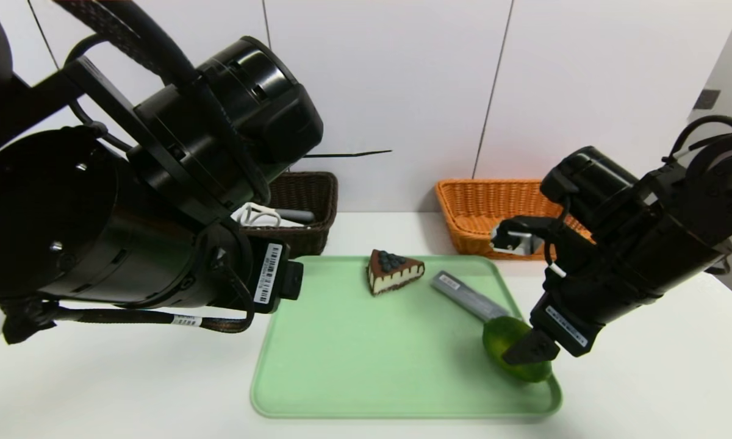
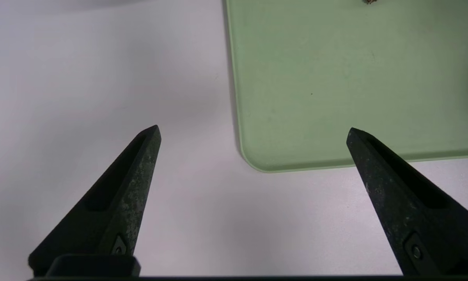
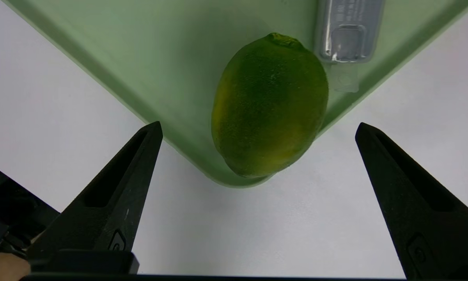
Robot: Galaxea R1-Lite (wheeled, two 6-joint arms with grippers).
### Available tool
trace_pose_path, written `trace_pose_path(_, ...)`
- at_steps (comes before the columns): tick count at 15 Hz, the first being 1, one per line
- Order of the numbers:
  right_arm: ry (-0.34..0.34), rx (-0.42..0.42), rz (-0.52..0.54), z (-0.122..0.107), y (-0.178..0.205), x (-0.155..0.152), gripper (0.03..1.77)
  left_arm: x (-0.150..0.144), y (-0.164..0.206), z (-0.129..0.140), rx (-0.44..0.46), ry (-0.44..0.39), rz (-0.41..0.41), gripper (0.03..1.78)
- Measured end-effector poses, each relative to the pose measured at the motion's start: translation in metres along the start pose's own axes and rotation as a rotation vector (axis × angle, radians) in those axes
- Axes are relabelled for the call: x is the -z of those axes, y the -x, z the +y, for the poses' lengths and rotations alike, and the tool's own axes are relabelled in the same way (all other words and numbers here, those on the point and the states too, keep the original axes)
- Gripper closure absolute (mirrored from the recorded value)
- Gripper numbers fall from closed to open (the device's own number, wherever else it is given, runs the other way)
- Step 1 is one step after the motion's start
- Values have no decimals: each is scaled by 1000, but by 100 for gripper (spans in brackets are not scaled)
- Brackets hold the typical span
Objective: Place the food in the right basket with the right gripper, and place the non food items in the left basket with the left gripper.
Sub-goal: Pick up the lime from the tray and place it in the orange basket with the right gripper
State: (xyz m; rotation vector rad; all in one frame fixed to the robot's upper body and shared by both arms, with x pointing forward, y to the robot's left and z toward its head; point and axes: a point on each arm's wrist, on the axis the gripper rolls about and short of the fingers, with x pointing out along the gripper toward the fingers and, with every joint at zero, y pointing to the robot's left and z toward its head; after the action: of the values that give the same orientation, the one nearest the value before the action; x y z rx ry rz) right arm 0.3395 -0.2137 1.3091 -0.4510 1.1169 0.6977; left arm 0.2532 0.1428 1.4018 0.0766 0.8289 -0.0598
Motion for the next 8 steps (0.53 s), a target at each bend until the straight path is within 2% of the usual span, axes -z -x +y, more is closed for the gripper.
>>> trace_pose_path(8, 0, -21, 79, -2, -31, -5, 9, 0, 0, 0, 0, -1, 0, 12)
